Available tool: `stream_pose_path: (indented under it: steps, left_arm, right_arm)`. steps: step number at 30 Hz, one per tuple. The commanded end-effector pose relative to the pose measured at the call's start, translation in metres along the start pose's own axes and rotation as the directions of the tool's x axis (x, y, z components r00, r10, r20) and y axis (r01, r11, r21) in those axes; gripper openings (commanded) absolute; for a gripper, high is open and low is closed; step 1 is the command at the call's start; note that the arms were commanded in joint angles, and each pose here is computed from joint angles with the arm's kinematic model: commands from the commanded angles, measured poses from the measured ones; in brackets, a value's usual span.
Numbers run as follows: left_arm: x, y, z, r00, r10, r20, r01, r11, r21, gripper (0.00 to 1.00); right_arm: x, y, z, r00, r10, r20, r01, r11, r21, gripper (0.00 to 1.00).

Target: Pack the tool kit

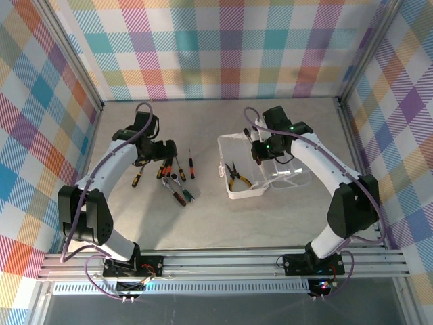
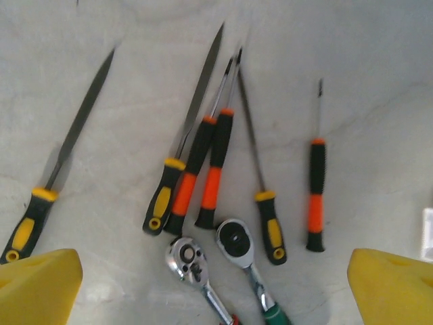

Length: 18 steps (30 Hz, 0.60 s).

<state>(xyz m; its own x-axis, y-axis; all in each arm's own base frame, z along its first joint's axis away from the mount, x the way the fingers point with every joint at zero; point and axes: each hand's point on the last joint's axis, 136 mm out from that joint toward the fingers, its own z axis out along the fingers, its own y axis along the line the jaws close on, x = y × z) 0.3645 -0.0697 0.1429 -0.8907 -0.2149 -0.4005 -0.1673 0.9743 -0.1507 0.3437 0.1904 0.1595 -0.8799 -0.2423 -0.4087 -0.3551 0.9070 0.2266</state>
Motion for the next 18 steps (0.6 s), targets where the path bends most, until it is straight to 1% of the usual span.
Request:
stream_pose_path:
  steps: [1, 11, 18]
  left_arm:
    - [0.006, 0.003, 0.002, 1.0, 0.015, -0.021, -0.015, 1.0, -0.015, 1.0]
    - [0.011, 0.005, 0.009, 0.999, 0.015, -0.035, -0.016, 1.0, -0.026, 1.0]
    - [0.011, 0.004, 0.013, 0.999, 0.016, -0.044, -0.017, 1.0, -0.018, 1.0]
  right_arm:
    - [0.009, -0.005, 0.014, 0.998, -0.012, -0.063, 0.014, 1.0, 0.027, 0.0]
    - [0.016, -0.016, 0.034, 0.992, 0.078, -0.097, -0.071, 0.995, 0.074, 0.0]
    - [0.017, -0.016, 0.041, 0.989, 0.099, -0.113, -0.091, 0.993, 0.075, 0.0]
